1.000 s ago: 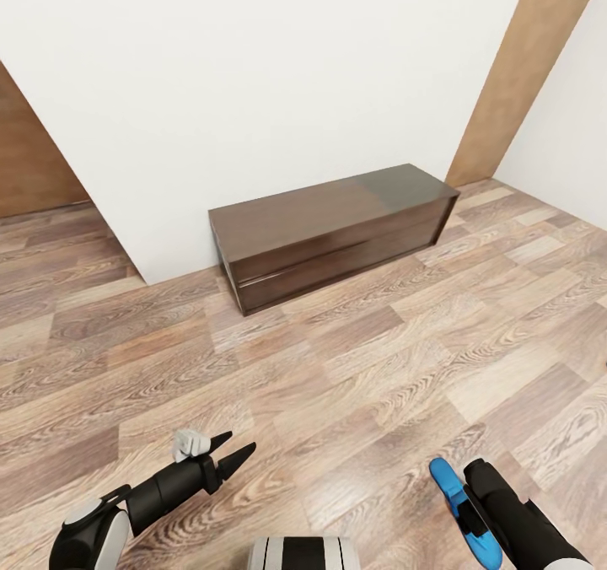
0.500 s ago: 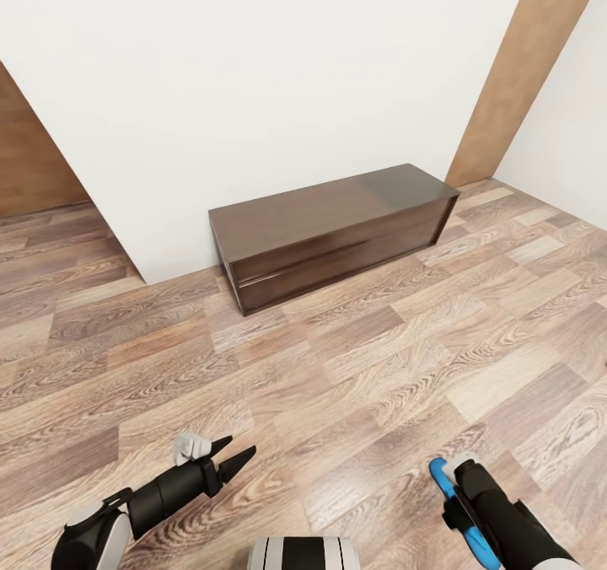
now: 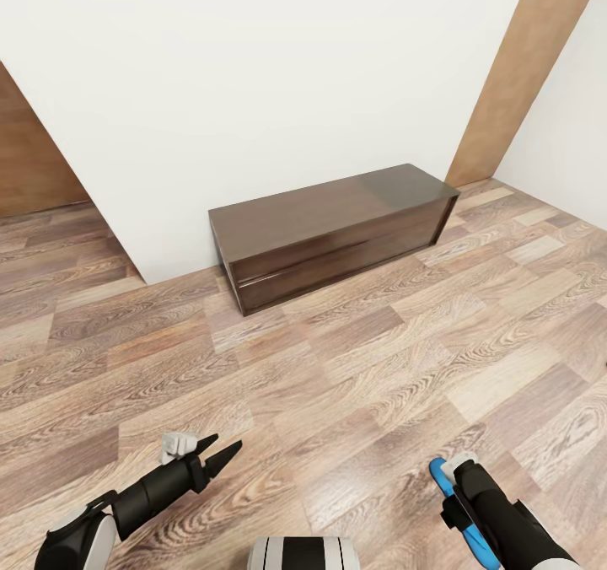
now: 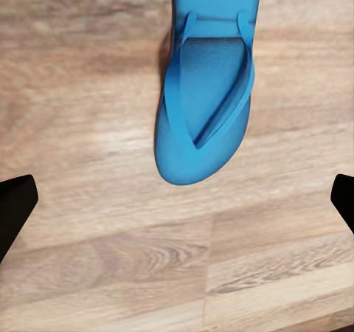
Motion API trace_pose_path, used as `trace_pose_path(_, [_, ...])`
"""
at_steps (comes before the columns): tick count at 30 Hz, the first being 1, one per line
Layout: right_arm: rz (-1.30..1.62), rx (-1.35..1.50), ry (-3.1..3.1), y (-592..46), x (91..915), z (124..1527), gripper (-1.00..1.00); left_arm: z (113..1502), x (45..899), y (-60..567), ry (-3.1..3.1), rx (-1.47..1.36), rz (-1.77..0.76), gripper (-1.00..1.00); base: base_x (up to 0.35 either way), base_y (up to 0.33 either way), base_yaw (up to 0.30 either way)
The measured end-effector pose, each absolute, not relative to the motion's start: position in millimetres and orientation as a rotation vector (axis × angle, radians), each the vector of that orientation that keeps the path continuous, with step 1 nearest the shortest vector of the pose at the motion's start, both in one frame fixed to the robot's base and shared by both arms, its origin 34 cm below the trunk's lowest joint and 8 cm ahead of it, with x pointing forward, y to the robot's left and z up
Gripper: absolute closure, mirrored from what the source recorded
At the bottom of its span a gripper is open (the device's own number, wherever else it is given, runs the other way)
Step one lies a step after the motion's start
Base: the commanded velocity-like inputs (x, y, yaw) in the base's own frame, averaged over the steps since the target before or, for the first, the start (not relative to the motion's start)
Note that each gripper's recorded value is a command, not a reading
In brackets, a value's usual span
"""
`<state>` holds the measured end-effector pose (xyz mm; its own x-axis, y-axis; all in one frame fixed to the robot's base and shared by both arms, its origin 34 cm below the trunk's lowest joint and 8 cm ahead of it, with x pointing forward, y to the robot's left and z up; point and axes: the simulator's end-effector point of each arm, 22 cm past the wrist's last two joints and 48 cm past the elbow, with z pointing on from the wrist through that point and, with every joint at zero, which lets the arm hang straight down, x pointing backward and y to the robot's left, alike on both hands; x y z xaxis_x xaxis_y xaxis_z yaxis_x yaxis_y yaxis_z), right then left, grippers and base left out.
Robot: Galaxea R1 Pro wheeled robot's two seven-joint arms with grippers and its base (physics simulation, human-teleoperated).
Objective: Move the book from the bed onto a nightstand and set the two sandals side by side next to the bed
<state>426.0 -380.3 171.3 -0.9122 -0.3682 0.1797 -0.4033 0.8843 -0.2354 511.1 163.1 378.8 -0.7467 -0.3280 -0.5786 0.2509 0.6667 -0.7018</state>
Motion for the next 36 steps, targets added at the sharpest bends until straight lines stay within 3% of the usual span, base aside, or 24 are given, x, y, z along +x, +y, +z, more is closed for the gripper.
trace_pose_path(11, [0.358,0.584,-2.935,-376,424,169,-1.0,379,511,163,2.172,-0.062,-1.054,-1.0,0.0,0.0,0.0])
trace_pose_path(18, [-0.176,0.468,-2.93,-306,402,167,-1.0,372,507,162,2.186,-0.076,-1.065,-1.0,0.0,0.0,0.0])
trace_pose_path(24, [-0.291,0.499,-2.956,-290,408,169,-1.0,361,500,162,2.209,-0.101,-1.078,-1.0,0.0,0.0,0.0])
trace_pose_path(30, [-0.282,0.508,-2.968,-296,411,170,-1.0,359,499,161,2.212,-0.103,-1.081,-1.0,0.0,0.0,0.0])
trace_pose_path(36, [-0.141,0.486,-2.975,-363,414,178,-1.0,359,498,161,2.214,-0.104,-1.083,-1.0,0.0,0.0,0.0])
